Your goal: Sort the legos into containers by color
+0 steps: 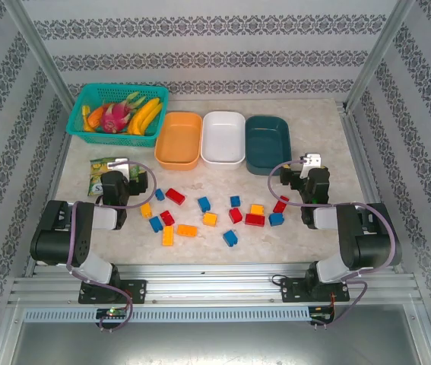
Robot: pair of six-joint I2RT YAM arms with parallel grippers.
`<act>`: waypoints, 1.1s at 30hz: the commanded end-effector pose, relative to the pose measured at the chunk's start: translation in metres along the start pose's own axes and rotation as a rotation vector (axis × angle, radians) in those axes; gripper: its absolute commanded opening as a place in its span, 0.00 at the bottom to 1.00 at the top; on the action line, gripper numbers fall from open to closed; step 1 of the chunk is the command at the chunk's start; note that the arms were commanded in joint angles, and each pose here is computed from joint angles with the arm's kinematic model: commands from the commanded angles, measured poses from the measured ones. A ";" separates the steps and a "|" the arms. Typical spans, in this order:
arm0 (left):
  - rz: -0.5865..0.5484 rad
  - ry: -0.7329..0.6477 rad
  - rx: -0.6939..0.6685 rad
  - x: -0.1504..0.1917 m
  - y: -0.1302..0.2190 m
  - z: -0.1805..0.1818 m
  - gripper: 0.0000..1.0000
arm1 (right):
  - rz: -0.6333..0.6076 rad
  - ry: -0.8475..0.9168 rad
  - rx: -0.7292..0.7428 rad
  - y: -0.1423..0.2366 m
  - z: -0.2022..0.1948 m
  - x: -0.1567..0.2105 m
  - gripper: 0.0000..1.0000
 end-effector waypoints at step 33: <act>-0.083 0.014 -0.137 -0.066 0.058 0.003 1.00 | -0.139 -0.055 0.270 0.051 -0.026 -0.070 0.98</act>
Point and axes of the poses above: each hand's point on the last joint's axis, 136 mm out from that joint toward the fingers, its own y axis back along the fingers, its own z axis along the line the jaws close on, x = y × z, the point moved 5 cm from there along y, back along the fingers, and after that the axes turned 1 degree about y, right-handed, at the moved point
